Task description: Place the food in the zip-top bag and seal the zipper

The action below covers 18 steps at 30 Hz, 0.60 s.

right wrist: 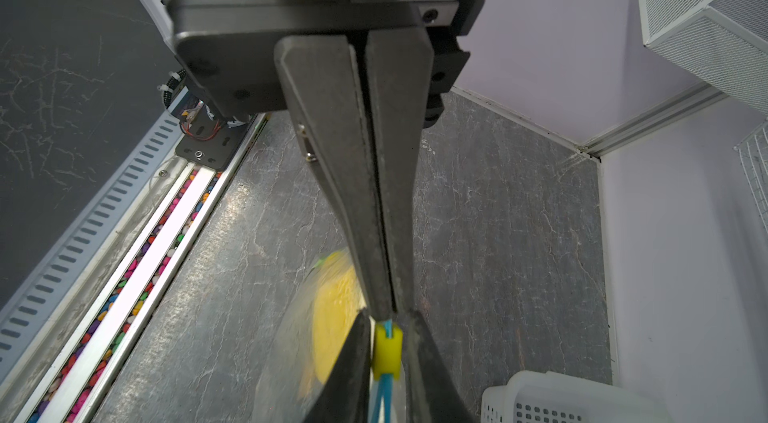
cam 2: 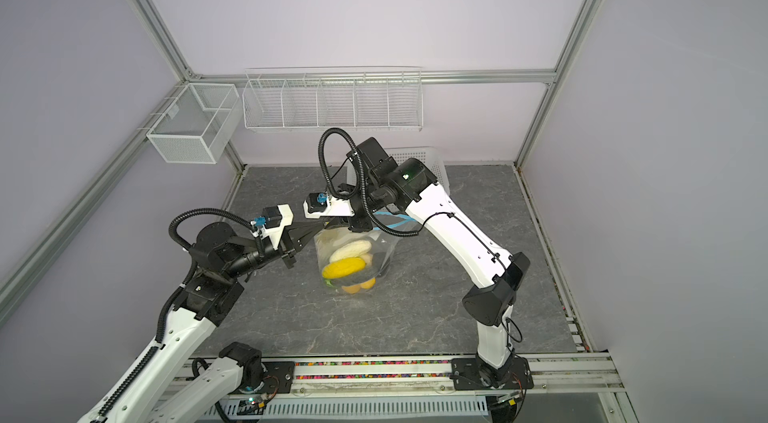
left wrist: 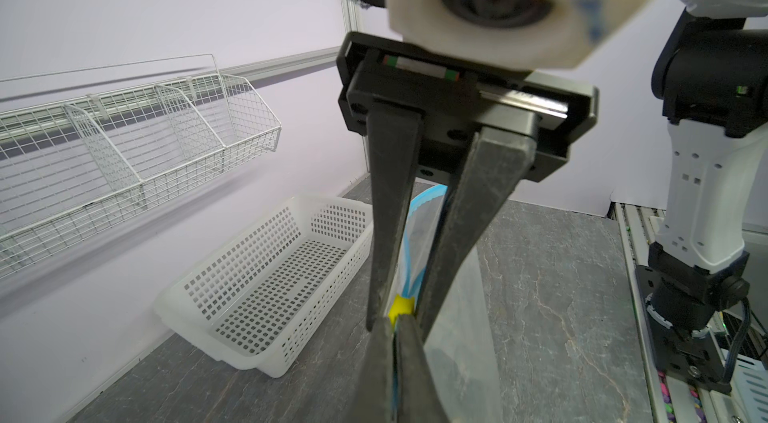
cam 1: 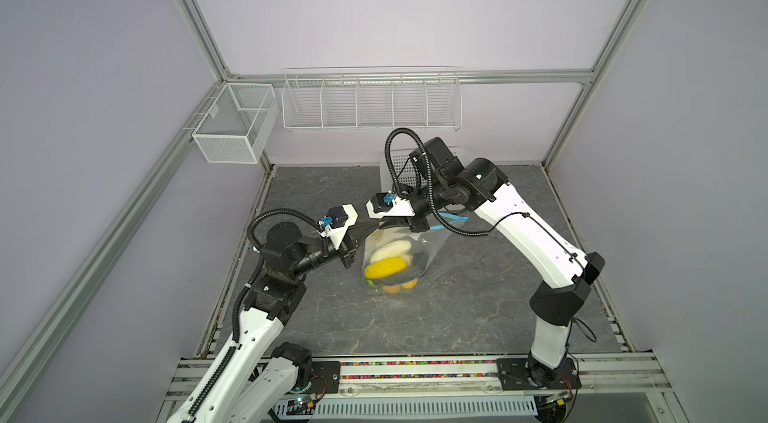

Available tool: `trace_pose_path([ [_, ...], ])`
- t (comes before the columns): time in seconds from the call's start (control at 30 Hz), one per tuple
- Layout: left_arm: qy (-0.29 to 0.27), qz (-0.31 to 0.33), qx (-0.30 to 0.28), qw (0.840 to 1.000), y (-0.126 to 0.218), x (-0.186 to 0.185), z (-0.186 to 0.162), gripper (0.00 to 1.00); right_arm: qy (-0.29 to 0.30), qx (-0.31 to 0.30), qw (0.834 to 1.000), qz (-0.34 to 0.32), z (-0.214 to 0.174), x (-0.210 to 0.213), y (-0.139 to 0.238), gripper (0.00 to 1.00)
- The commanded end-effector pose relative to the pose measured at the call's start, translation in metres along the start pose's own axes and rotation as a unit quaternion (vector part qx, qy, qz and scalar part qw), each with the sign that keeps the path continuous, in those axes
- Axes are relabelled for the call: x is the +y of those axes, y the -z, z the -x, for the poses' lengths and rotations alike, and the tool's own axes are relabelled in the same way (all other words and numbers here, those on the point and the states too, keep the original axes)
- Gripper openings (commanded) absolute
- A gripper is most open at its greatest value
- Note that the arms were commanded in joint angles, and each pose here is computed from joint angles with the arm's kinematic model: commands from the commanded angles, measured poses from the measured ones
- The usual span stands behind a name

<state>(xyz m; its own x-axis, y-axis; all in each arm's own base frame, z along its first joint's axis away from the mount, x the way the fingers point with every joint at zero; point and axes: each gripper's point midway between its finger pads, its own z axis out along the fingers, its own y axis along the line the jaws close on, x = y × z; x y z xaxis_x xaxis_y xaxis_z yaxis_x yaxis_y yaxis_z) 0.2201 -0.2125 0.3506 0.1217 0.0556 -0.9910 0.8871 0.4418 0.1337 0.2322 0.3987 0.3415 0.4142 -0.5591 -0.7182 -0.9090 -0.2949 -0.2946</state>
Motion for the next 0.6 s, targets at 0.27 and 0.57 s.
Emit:
trace_pose_path([
  [0.27, -0.021, 0.022, 0.004, 1.000, 0.0108, -0.0027, -0.0004, 0.00, 0.002, 0.005, 1.000, 0.005, 0.0015, 0.0025, -0.0005, 0.14],
  [0.57, -0.021, 0.027, 0.004, 0.999, 0.0111, -0.0009, 0.0011, 0.00, -0.003, 0.005, 1.000, 0.015, 0.0006, 0.0028, -0.0045, 0.11],
])
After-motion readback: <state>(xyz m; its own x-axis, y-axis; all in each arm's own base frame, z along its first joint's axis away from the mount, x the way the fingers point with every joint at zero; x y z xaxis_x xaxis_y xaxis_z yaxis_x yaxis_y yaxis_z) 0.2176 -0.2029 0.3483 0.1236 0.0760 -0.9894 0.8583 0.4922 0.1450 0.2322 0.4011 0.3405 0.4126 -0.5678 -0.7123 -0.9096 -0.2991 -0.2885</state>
